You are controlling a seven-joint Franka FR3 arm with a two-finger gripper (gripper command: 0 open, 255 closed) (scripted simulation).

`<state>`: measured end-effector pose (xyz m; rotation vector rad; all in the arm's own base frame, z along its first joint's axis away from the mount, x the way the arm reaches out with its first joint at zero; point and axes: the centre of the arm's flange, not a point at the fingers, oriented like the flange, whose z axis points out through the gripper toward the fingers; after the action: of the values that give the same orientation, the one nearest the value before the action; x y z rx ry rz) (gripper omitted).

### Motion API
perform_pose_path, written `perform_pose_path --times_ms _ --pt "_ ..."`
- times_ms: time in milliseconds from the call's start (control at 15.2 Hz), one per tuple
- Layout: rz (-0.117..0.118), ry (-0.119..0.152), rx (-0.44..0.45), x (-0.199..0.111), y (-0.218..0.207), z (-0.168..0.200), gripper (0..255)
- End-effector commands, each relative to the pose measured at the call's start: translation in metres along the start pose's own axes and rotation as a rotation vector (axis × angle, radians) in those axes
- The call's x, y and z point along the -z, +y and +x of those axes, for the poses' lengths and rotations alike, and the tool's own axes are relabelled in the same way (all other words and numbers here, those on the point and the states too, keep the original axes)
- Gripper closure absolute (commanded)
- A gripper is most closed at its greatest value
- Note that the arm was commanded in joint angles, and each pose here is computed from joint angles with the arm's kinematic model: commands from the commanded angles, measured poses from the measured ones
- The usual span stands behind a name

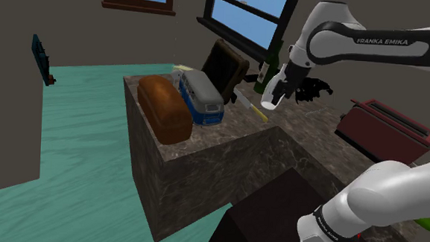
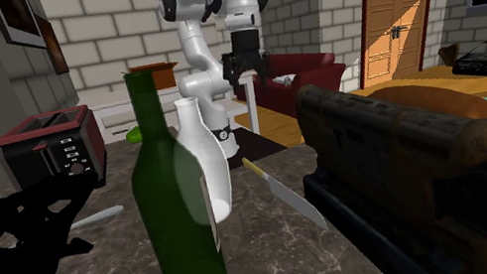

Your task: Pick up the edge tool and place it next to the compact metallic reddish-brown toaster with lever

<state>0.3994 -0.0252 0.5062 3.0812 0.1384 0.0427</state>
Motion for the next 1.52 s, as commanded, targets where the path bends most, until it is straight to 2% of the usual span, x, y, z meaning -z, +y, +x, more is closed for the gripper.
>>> perform_pose_path --times_ms 0,1188,1452 --pt "0.002 0.009 -0.015 -0.015 0.008 0.021 0" --pt "0.024 0.068 -0.144 -0.148 0.103 0.185 0" --pt "0.024 0.069 -0.146 -0.165 0.104 0.188 0"
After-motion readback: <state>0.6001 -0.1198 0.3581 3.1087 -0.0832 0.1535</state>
